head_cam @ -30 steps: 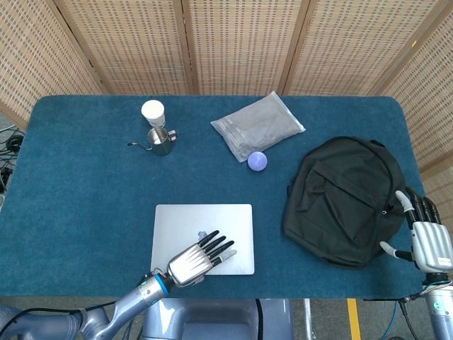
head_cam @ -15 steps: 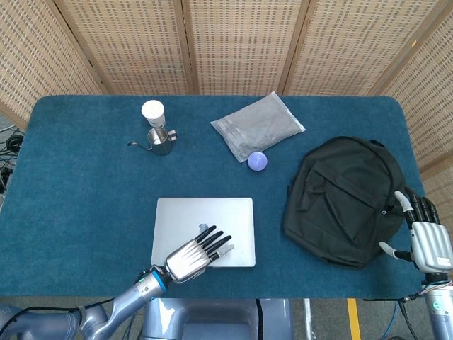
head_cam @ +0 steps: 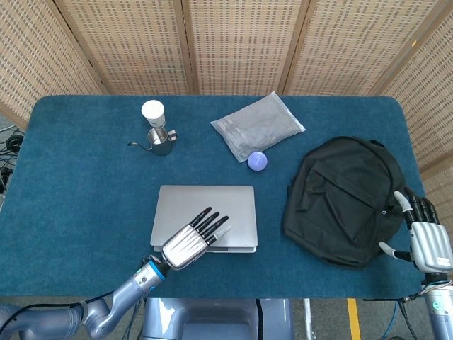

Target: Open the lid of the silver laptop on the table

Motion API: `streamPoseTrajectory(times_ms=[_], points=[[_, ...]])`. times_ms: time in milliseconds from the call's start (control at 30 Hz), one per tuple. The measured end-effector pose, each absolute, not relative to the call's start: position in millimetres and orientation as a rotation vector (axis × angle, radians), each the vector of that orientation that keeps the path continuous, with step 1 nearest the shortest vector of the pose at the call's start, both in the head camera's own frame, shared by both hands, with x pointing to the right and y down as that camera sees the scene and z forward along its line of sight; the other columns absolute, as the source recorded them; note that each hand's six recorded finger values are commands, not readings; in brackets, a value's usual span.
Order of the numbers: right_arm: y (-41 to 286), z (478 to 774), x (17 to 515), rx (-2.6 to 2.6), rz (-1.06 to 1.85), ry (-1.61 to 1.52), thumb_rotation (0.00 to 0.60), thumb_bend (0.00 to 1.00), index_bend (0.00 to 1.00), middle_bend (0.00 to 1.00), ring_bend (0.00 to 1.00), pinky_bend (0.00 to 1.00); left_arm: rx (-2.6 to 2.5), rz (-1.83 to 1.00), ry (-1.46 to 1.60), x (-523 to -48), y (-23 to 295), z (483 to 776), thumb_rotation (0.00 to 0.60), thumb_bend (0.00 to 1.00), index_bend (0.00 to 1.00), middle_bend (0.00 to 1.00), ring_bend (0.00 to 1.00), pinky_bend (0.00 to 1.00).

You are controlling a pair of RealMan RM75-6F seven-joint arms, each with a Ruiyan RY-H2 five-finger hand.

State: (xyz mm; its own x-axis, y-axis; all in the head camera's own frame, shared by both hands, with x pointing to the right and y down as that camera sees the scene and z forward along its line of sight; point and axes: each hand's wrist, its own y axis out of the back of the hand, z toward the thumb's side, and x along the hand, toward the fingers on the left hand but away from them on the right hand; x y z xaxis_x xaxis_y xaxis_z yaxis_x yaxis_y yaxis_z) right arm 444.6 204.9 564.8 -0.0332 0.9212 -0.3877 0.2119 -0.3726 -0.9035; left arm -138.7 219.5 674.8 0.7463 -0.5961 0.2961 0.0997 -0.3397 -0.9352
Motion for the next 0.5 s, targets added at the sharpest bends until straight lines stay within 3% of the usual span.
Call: streamPoseTrajectory(times_ms=[500], points=[[206.4, 574.6, 428.9, -1.627, 1.431, -1.098, 0.6, 0.0, 0.04, 0.0, 0.0, 0.0, -1.703, -0.96, 0.485, -147.0, 174.2, 694.7, 0.6, 0.51, 0.0, 0.0, 0.0, 0.0]])
